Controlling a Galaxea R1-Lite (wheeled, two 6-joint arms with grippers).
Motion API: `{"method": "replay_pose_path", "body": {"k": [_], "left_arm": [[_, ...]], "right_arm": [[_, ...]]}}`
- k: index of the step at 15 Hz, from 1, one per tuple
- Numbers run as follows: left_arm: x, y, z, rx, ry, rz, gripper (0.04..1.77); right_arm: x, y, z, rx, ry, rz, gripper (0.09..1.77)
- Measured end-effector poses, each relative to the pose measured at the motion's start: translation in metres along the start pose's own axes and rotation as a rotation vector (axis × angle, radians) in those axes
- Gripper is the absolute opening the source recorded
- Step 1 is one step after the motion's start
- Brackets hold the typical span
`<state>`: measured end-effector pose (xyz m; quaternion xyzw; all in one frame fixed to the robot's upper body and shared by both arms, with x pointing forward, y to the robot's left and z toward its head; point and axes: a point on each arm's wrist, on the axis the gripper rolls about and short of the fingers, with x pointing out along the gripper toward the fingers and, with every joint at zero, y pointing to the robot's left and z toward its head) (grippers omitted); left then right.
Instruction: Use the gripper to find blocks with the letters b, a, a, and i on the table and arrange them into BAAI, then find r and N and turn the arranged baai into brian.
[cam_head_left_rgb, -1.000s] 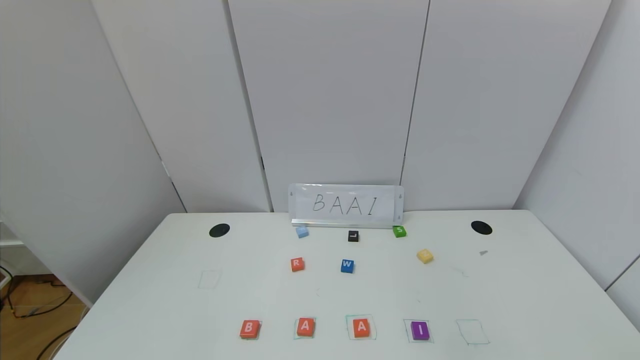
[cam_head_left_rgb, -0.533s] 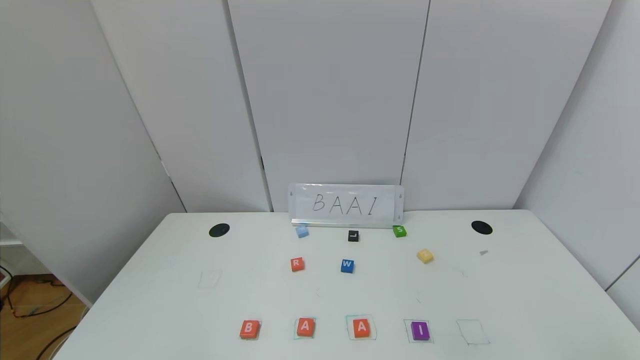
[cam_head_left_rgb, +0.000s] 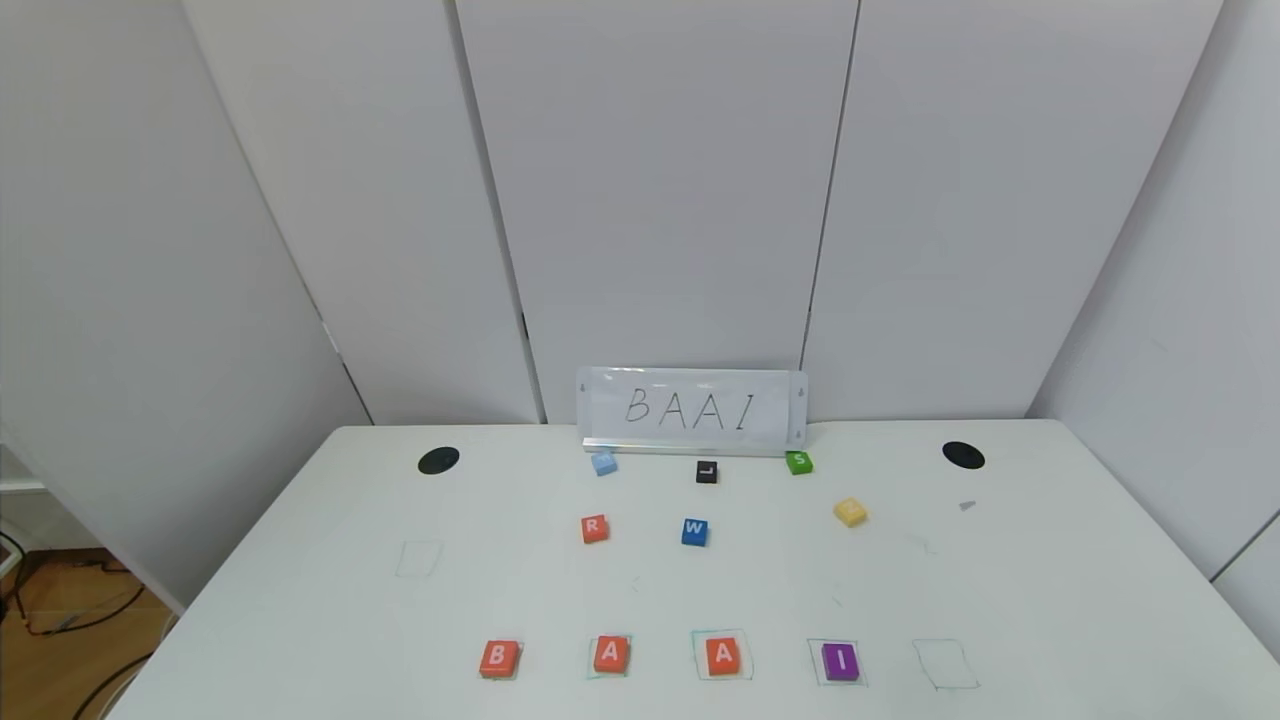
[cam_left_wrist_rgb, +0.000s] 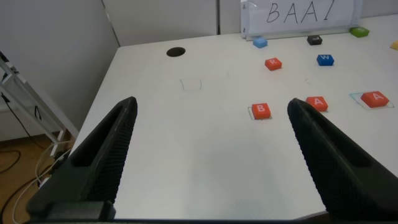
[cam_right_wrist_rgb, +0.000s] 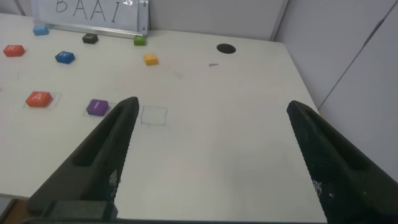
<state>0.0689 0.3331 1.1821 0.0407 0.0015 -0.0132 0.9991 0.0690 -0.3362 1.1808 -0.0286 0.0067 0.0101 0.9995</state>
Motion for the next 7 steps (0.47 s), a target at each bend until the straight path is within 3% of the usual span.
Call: {"method": "replay_pose_path", "body": {"k": [7], "left_arm": [[0.0001, 0.0000, -0.0006, -0.003, 0.004, 0.001, 1.72]], "right_arm": [[0.0000, 0.0000, 0.0001, 0.020, -0.001, 0.000, 1.71]]}}
